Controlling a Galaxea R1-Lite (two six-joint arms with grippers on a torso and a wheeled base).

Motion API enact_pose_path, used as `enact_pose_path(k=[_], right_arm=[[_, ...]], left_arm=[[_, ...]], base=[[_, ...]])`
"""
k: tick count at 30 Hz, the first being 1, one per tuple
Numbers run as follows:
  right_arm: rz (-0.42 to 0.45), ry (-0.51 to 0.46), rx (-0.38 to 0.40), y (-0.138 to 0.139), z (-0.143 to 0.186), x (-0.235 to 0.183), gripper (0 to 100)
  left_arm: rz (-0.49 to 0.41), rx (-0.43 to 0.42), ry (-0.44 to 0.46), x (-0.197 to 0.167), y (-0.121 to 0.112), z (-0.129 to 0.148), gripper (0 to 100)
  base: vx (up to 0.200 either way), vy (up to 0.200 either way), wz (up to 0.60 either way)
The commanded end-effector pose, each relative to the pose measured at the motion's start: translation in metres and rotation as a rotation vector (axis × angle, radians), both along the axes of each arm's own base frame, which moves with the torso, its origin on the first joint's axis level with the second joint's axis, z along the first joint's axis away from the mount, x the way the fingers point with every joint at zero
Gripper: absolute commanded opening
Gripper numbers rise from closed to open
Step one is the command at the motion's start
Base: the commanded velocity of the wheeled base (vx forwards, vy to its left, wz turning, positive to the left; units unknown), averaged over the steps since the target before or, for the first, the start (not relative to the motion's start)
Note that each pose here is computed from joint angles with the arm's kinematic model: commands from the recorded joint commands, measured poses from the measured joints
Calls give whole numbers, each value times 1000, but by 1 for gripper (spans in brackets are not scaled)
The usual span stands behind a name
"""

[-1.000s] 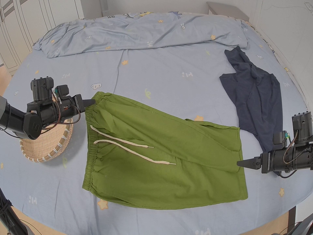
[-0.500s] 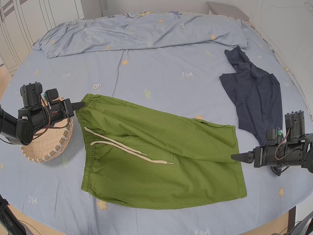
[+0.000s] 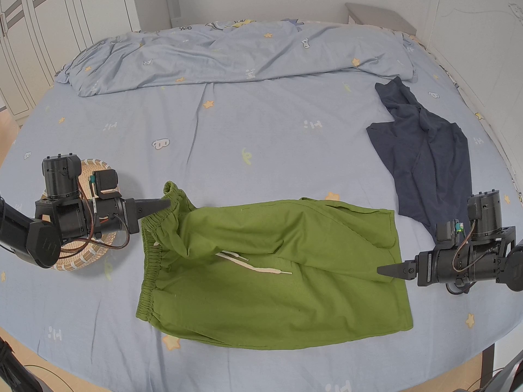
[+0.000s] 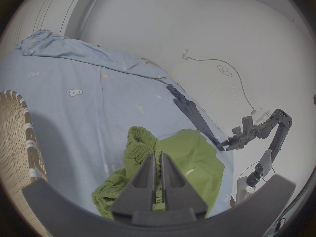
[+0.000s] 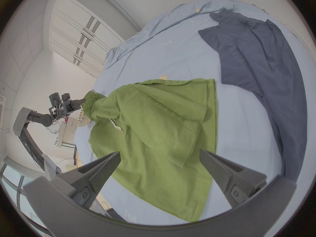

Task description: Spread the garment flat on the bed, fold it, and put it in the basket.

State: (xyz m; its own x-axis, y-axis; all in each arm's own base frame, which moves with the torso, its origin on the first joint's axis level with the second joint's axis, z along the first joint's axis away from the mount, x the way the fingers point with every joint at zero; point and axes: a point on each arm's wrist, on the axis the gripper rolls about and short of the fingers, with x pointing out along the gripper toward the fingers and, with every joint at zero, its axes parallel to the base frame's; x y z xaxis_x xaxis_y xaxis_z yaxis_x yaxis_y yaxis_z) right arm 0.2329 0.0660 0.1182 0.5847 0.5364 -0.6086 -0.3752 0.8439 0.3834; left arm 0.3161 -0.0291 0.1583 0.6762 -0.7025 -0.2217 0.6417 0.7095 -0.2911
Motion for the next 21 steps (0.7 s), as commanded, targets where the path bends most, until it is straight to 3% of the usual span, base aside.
enact_pose_path(k=[1,8,21], right_arm=[[-2,-29,8,3,-9,17,100],[-16,-121,76,16,-20,51,100],[83,-28,73,44,-38,30,100]], left_arm=[[-12,5,0,-3,-3,-1,0],[39,1,-26,4,13,6,0],[120,9,-19,24,19,2,0]], base=[[0,0,0],[0,0,0],[0,0,0]])
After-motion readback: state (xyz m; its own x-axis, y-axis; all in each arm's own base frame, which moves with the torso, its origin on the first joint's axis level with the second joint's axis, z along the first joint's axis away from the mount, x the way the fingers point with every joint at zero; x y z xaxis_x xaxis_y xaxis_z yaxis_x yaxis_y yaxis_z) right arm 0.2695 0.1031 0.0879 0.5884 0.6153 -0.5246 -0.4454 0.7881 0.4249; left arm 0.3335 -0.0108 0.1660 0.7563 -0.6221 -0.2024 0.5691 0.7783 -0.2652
